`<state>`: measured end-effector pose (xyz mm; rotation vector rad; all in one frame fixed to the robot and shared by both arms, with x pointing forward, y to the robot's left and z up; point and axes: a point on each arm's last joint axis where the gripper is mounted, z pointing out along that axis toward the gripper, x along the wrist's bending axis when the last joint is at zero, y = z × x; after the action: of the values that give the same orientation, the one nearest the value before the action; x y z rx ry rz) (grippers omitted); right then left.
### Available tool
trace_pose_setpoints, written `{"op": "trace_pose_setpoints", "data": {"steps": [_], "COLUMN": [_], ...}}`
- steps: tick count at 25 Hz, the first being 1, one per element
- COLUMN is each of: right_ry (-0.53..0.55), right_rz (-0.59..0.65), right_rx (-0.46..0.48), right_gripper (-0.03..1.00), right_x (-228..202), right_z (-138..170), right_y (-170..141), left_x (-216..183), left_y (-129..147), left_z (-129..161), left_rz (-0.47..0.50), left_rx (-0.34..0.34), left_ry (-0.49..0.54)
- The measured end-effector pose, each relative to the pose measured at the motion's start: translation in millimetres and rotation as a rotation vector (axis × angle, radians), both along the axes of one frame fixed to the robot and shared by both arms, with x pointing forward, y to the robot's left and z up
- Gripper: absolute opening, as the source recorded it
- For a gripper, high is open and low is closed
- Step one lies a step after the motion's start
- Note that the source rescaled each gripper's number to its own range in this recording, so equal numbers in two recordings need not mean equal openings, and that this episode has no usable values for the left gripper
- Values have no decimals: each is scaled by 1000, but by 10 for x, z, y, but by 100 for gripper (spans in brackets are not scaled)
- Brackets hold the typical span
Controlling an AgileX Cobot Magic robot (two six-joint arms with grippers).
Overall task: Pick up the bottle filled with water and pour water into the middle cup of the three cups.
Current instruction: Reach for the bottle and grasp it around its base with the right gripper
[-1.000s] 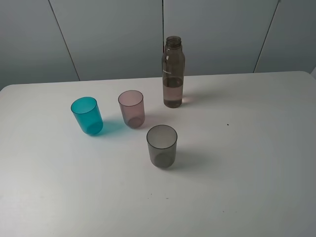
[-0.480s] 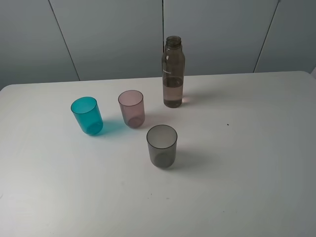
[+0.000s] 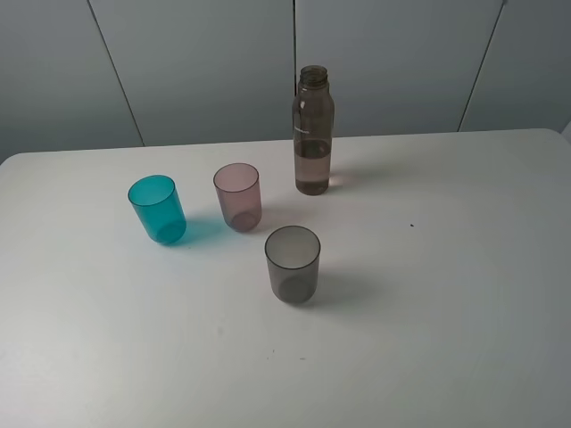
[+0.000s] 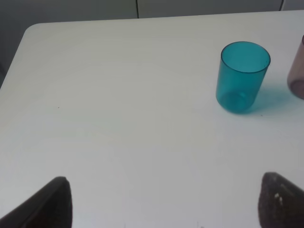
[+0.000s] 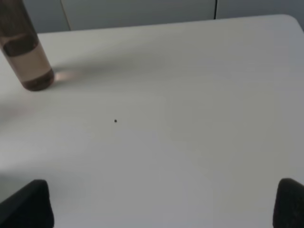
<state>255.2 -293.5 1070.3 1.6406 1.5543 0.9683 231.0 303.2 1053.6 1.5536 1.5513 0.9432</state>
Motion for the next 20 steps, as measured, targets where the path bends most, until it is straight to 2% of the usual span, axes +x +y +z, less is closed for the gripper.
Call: {"op": "trace_pose_setpoints", "data": {"steps": [6, 8, 12, 15, 20], "right_ry": [-114, -85, 26, 76, 82], "right_rz": [1, 21, 131, 282, 397], "right_rx": [50, 79, 85, 43, -7], "right_gripper": [100, 100, 100, 100, 100], "right_x": [675, 990, 1565, 1865, 2246], "right_z": [563, 594, 386, 168, -209], "right_y": [-11, 2, 166, 491, 923], "left_x": [0, 0, 0, 0, 0], "left_y": [0, 0, 0, 0, 0], "left_z": [0, 0, 0, 0, 0], "left_rz": [1, 1, 1, 1, 1], "left_rx": [-2, -2, -2, -2, -2], "left_ry": [0, 0, 0, 0, 0]}}
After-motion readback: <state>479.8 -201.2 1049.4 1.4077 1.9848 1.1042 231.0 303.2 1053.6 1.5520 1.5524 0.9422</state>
